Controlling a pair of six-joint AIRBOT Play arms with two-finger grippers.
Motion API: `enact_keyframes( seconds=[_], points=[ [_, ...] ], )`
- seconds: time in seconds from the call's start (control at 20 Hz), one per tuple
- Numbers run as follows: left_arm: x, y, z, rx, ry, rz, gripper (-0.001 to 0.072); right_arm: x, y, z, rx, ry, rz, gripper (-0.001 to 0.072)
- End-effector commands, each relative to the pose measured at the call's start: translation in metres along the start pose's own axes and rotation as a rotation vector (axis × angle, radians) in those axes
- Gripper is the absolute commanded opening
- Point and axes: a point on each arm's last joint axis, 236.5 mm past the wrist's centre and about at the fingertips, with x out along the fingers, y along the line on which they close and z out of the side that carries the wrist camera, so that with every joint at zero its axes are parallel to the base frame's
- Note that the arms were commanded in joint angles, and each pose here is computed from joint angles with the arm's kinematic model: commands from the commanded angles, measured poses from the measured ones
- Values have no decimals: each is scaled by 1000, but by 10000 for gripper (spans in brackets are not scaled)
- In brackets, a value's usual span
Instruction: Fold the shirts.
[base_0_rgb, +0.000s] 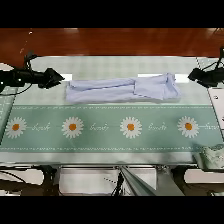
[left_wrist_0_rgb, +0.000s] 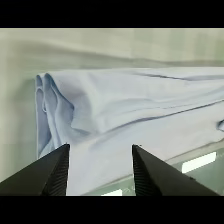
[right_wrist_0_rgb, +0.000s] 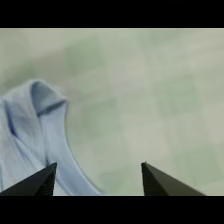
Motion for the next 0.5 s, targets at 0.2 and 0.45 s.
enact_keyframes(
  seconds=[0.2, 0.45],
  points=[
    [-8, -38, -27, 41, 99, -61, 444, 39, 20, -53, 196, 232, 207, 605],
    [-2, -51, -36, 65, 132, -76, 443, 65, 74, -58, 259, 249, 368, 606]
  ],
)
